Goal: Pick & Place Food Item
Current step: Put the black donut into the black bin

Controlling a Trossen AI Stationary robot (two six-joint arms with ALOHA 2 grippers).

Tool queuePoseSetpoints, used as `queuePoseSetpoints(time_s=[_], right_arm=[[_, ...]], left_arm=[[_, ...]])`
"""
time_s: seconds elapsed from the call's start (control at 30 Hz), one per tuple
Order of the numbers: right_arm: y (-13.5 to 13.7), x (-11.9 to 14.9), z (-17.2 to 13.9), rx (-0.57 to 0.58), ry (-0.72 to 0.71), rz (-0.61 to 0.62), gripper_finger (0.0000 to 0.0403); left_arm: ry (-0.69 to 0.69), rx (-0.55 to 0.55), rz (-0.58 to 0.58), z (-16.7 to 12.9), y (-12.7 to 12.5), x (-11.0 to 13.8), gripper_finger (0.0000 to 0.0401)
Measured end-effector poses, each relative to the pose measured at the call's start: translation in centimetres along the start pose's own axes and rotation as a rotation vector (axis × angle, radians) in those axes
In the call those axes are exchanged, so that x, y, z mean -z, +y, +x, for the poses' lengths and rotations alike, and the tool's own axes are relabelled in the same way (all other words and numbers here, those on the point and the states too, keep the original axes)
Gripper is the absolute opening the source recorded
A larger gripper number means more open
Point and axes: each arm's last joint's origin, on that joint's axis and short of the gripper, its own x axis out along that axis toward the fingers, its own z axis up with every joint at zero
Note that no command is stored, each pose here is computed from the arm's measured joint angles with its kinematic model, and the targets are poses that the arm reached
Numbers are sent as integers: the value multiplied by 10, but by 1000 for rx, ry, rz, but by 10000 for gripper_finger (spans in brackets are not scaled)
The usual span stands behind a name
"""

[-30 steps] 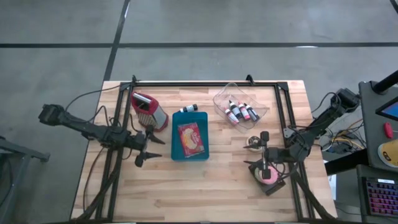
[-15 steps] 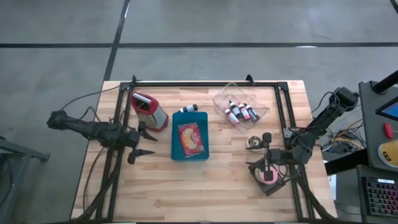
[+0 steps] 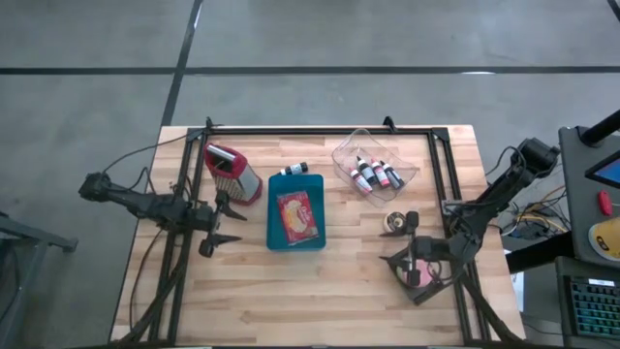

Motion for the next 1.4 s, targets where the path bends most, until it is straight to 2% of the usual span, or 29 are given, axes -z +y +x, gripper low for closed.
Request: queuePoseSetpoints(time_s=[0.17,0.27,0.4,0.73,0.93,1.2,1.4], right_arm=[[6,-6,3,27,-5,4,260],[8,-12,4,76,-8,7,260],[9,-15,5,112,48,18,260],[3,-21,2,277,320,79,260],[0,-24,1,333,491,122,260],[-7,-20,8,333,775,195,260],[-19,-19,15,296,922,244,260]], left_arm=[[-11,-90,38,2,2,-2,275],[16,-184,56,3,5,1,275],[25,-211,77,4,6,1,275],[30,-238,90,5,6,1,275],[38,-238,90,5,6,2,275],[40,-240,85,5,6,2,275],[40,-240,85,5,6,2,275]])
